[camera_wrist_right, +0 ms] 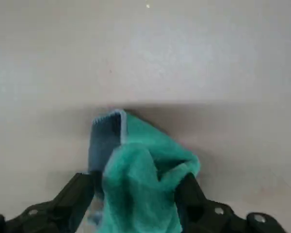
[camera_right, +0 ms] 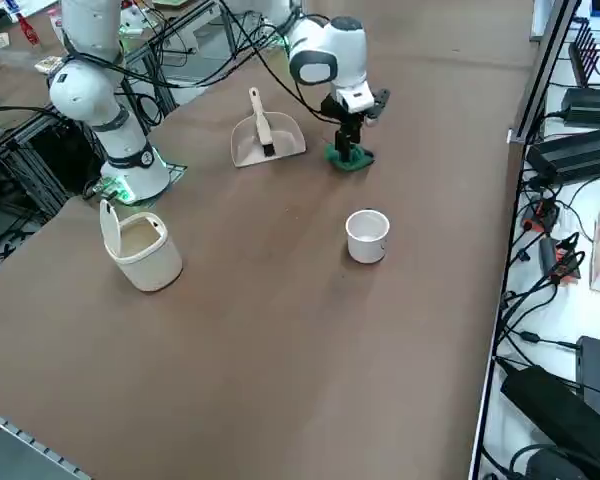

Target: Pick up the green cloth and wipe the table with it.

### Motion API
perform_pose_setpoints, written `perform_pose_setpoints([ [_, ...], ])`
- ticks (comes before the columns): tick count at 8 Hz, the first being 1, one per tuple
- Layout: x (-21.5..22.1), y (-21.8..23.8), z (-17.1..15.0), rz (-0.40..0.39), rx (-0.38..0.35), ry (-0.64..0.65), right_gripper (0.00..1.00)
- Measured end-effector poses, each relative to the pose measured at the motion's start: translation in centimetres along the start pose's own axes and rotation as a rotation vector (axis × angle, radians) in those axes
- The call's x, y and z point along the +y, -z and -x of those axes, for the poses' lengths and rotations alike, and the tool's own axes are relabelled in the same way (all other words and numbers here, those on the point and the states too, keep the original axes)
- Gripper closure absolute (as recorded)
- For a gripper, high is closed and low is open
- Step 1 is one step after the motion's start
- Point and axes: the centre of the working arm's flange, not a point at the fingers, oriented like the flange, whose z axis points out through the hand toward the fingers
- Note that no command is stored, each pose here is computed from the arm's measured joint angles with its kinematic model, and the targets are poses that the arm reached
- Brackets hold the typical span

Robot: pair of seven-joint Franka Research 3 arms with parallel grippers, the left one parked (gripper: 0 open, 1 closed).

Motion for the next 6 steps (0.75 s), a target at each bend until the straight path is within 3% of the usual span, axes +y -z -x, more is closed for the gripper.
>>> perform_pose_setpoints([
  [3,-0.13,-0.9,0.23,0.004,-0.008,0.002,0.03],
  [4,-0.15,-1.07,0.49,0.014,-0.027,0.005,0.1],
  [6,-0.22,-0.93,0.62,0.025,-0.049,0.007,0.54],
])
